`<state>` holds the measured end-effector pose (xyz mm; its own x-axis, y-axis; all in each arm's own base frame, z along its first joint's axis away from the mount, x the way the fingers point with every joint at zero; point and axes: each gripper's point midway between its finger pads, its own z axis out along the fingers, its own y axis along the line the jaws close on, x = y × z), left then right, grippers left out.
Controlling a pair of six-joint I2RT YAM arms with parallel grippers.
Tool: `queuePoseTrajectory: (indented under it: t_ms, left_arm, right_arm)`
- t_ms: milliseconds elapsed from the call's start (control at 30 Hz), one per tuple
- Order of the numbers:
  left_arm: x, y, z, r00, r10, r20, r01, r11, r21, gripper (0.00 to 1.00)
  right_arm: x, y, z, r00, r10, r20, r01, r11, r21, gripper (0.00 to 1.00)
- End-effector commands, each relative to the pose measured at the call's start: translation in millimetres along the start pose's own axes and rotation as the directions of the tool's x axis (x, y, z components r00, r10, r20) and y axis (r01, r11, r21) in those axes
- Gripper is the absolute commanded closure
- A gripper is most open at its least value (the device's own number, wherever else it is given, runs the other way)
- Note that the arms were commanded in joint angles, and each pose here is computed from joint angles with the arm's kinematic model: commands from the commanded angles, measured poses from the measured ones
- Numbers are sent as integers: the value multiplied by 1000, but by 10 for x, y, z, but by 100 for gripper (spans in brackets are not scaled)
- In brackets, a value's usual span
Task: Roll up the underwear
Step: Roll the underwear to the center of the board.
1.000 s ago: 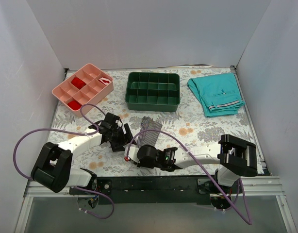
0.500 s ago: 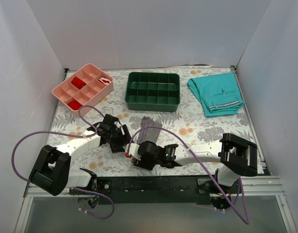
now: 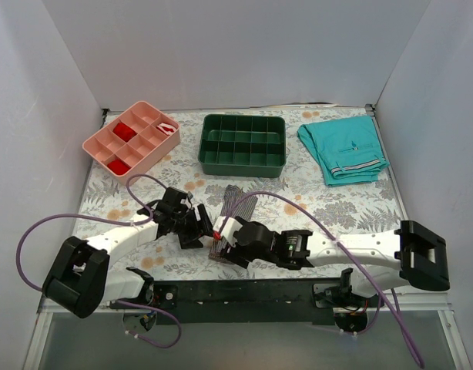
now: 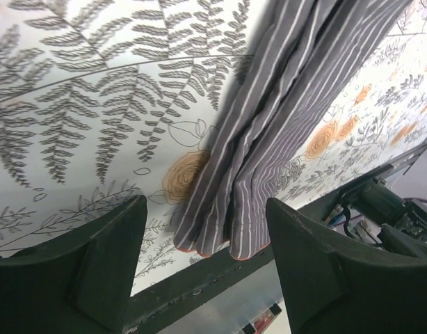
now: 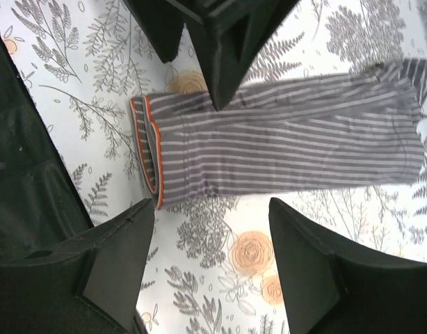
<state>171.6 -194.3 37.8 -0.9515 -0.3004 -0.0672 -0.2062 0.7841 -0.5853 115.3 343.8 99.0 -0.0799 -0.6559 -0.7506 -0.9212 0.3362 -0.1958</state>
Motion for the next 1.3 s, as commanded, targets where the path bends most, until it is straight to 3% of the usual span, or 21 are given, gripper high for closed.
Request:
queuePoseTrajectory:
  t_ms: [0, 300, 533, 767, 933, 1267]
  left_arm:
    - [102, -68, 33, 998, 51, -45, -50, 998, 36, 30]
    - [196, -214, 126, 992, 100, -78, -92, 990, 103, 31]
    - [207, -110, 222, 993, 85, -87, -81, 995, 49, 49]
    - [200, -35, 216, 995, 70, -71, -70, 997, 13, 62]
    - [190, 24, 243, 995, 65, -71, -67, 998, -17, 78]
    - [157, 29, 258, 994, 82, -77, -85, 996, -38, 85]
  right_arm:
    - [152, -116, -168, 996, 89, -21, -87, 993, 80, 25]
    - [321, -245, -272, 984, 173, -40, -164, 972, 170, 22]
    - [242, -118, -213, 987, 155, -44, -150, 983, 106, 23]
    - [259, 52, -121, 997, 18, -80, -11, 997, 80, 24]
    - [324, 192, 0, 983, -142, -118, 150, 986, 67, 23]
    - [285, 98, 220, 937, -320, -140, 343, 919, 194, 20]
